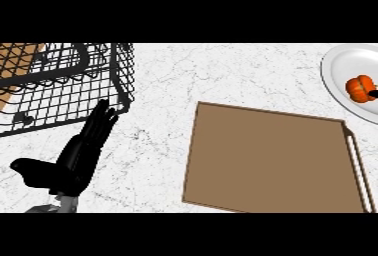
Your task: Pick the squash from the tray and place it in the plate
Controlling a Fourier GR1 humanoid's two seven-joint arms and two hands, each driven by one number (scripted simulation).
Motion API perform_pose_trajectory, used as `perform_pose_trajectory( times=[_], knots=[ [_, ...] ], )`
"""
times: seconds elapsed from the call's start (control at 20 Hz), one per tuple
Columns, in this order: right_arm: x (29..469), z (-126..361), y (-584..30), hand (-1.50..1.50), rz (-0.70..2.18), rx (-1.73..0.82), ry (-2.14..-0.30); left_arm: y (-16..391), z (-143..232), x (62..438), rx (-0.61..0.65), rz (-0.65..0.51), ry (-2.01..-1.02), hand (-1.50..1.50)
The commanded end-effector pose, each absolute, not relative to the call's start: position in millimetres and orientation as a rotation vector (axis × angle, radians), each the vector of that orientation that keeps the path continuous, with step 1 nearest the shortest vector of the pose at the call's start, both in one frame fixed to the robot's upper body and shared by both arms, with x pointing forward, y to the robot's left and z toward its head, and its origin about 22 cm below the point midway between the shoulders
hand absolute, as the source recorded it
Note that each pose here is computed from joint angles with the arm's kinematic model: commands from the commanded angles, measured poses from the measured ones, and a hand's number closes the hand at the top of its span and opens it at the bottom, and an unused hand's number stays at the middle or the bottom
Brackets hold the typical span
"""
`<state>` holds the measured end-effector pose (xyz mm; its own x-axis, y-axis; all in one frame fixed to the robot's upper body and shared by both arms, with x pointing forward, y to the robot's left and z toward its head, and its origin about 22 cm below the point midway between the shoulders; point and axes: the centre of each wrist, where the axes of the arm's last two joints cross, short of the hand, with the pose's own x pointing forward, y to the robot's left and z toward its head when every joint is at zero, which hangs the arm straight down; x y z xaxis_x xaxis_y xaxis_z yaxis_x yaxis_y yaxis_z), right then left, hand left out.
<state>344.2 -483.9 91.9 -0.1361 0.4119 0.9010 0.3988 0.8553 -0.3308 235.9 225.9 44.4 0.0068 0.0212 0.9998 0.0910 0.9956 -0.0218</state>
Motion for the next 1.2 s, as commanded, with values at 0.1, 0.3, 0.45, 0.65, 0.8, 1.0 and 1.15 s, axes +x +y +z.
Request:
perform_pose_trajectory(
  times=[0.1,0.3,0.45,0.65,0.8,1.0,1.15],
  knots=[
    [320.8,97.6,-518.5,-1.50,-0.015,-0.432,-1.769,236.9,-2.9,219.7,-0.035,-0.028,-1.277,0.00],
    [300.1,89.7,-535.7,-1.50,0.037,-0.354,-1.760,238.6,-3.4,215.4,-0.035,-0.043,-1.271,0.00],
    [287.2,91.9,-548.1,-1.50,0.083,-0.298,-1.755,241.2,-4.2,216.8,-0.031,-0.021,-1.273,0.00],
    [272.3,88.9,-558.3,-1.50,0.165,-0.300,-1.722,236.2,0.2,218.2,-0.029,-0.016,-1.280,0.00],
    [255.9,104.2,-575.4,-1.50,0.221,-0.318,-1.712,241.3,1.9,218.9,-0.027,-0.007,-1.275,0.00],
    [252.8,84.1,-569.3,-1.50,0.255,-0.334,-1.686,229.7,-6.2,213.6,-0.021,-0.006,-1.266,0.00],
    [239.7,83.0,-577.3,-1.50,0.254,-0.344,-1.689,247.8,-9.0,214.6,-0.014,0.006,-1.256,0.00]
  ],
)
